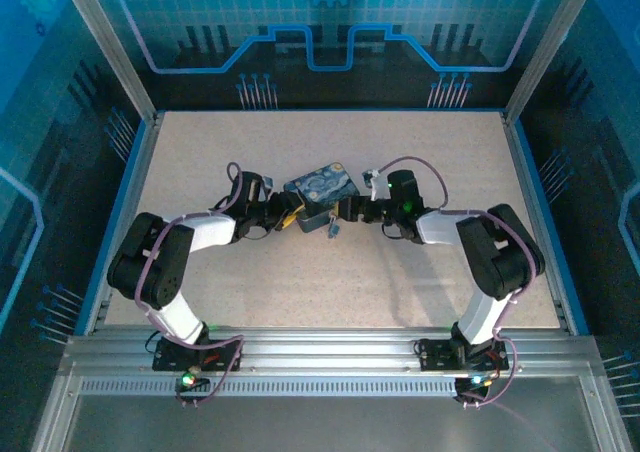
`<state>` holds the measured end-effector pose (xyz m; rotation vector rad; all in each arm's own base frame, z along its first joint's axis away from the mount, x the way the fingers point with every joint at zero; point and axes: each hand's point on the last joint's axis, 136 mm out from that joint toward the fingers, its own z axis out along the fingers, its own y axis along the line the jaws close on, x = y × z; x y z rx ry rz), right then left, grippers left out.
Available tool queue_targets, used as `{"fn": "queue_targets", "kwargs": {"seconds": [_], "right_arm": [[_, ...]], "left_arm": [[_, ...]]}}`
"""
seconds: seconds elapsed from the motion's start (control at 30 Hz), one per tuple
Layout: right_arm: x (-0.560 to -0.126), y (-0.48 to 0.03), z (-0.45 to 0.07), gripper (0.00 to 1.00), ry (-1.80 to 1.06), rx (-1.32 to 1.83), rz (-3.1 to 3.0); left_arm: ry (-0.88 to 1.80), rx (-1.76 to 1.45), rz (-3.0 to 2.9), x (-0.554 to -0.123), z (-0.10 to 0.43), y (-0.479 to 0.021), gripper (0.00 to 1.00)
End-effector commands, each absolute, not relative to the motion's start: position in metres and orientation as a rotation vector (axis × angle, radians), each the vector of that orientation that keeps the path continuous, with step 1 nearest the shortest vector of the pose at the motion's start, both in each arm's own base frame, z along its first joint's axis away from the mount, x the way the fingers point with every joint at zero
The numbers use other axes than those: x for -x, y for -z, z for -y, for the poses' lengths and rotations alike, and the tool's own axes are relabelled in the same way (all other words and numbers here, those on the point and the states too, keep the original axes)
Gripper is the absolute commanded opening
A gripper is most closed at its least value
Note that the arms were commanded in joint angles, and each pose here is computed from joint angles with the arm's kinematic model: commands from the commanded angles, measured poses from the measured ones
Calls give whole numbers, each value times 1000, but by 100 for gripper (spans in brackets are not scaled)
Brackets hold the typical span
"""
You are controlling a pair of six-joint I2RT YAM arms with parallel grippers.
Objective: Unlock the padlock with the key
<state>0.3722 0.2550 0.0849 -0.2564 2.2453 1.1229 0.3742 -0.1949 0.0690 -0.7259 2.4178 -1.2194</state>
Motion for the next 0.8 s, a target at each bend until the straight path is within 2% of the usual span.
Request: {"fn": "queue_targets", "kwargs": {"seconds": [0.0, 0.17, 0.5, 0.77], "right_arm": [[-392, -97, -261, 75, -1161, 259, -2179], [-398, -99, -260, 76, -1139, 262, -2159], [-362, -89, -241, 77, -1162, 257, -2150], [-354, -75, -253, 71, -1279, 266, -2177]], "left_arm": [[1159, 799, -2507, -352, 191, -47, 49], [1149, 800, -2507, -351, 190, -48, 49], [1152, 794, -2500, -353, 191, -51, 49], [1153, 793, -2499, -353, 191, -51, 49]]}}
